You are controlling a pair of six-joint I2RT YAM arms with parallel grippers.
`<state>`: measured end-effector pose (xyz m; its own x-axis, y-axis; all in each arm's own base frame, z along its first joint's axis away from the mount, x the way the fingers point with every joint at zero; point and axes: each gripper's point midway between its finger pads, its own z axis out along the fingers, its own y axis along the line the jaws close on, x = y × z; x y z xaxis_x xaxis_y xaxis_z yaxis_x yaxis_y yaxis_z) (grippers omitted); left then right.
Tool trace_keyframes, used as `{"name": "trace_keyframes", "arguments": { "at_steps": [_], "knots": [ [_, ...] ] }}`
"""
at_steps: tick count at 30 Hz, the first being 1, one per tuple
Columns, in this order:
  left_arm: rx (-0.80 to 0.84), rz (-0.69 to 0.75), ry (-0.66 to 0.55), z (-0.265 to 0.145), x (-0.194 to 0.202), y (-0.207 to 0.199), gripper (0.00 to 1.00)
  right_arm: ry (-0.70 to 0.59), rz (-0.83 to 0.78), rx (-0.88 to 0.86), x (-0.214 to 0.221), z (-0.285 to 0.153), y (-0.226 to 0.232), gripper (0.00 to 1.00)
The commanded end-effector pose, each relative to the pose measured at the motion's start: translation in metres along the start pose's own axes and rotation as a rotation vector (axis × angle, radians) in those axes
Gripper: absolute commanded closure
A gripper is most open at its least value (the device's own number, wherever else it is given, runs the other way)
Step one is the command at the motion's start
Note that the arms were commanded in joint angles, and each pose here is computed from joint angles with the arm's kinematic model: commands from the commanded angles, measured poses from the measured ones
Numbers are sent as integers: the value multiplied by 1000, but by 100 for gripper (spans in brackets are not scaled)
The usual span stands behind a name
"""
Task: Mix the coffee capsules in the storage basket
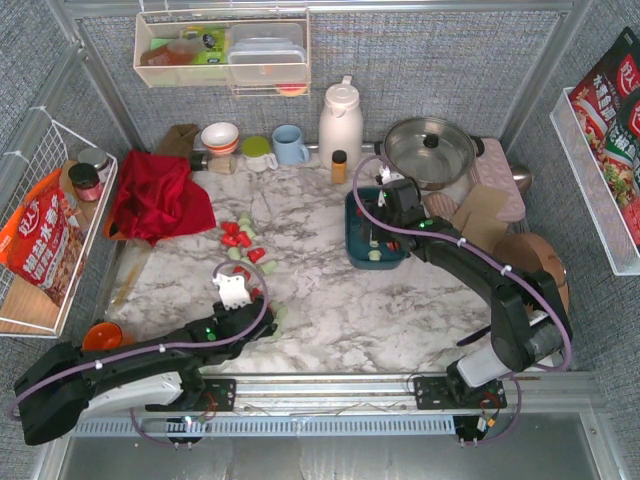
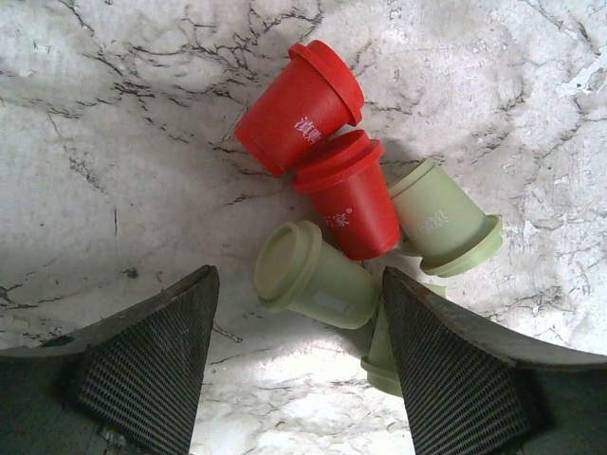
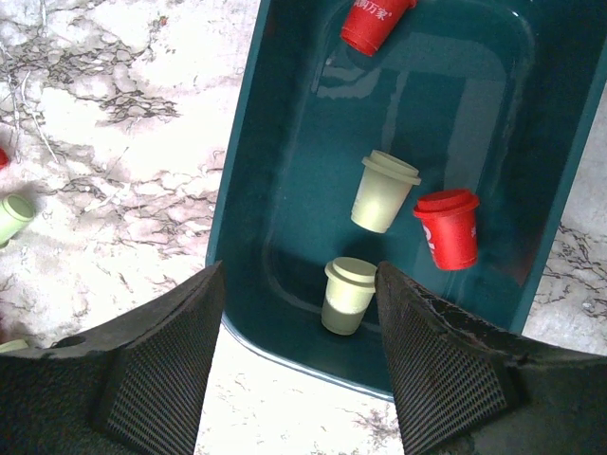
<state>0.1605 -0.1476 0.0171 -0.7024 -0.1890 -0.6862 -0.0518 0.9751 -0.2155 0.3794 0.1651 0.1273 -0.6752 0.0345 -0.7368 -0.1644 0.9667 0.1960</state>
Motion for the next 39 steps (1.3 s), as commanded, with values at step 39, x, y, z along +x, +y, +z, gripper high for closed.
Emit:
{"name": "trace_keyframes", "arguments": {
  "at_steps": [39],
  "knots": [
    [79, 66, -49, -30, -44, -10, 18, 42, 19, -65, 6, 2, 14, 30]
  ]
}}
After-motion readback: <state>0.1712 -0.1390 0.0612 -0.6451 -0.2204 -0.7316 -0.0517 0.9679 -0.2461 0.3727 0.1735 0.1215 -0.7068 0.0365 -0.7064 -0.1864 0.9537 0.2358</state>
